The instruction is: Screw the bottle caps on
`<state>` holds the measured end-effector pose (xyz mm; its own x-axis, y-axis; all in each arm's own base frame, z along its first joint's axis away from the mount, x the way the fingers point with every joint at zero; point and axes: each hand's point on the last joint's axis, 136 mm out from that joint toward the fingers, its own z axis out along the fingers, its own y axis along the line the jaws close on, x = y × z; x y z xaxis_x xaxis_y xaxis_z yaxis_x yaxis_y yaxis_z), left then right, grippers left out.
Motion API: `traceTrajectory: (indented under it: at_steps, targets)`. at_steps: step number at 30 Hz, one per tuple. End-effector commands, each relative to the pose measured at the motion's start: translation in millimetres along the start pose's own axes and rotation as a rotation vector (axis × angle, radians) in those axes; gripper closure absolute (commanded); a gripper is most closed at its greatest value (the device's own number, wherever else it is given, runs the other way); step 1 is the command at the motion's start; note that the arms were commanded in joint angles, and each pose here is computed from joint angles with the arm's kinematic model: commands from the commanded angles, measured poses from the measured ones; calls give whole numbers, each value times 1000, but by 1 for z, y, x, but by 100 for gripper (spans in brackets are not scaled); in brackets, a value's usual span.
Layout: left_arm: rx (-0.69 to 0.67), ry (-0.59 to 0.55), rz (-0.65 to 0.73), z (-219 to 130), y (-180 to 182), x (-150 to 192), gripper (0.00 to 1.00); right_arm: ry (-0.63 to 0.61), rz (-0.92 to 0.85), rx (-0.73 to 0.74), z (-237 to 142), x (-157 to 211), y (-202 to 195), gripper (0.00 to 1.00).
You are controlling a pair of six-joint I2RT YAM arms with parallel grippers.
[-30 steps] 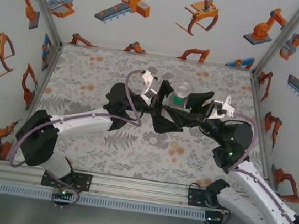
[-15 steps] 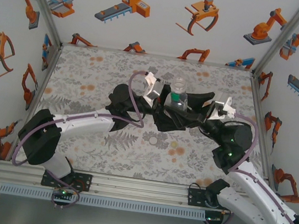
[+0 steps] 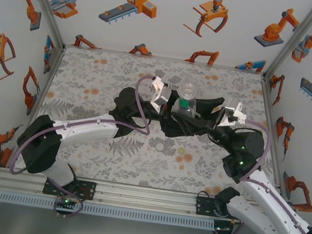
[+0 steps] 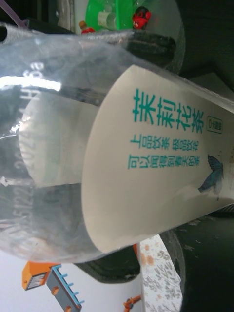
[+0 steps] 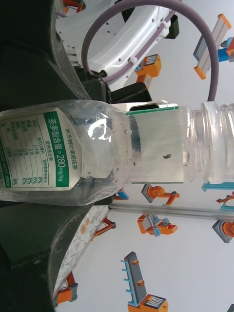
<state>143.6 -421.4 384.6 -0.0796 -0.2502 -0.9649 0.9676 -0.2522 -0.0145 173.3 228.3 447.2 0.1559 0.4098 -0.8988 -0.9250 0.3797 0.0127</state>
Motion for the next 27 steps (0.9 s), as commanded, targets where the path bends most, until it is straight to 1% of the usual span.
traceTrajectory:
  at_steps: [1, 3, 7, 14, 19, 23, 27]
  targets:
    - [-96, 15, 50, -9, 9, -7, 54, -12, -46, 32, -5, -11, 0, 37]
    - [-140, 37, 52, -15, 14, -3, 54, 10, -55, 45, -7, -8, -1, 35]
    - [-248, 83, 55, -31, 26, 4, 57, 43, -56, 70, -10, -3, -4, 35]
    - [-434, 177, 71, -62, 41, 13, 70, 99, -5, 95, -12, 10, -8, 36]
    - [-542, 182, 98, -89, 41, 9, 72, 161, 33, 126, -15, 27, -13, 38]
    - [-612, 195, 98, -110, 40, 7, 81, 221, 62, 174, -19, 47, -21, 39]
    - [-644, 210, 109, -126, 34, 5, 91, 325, 102, 257, -23, 77, -34, 42]
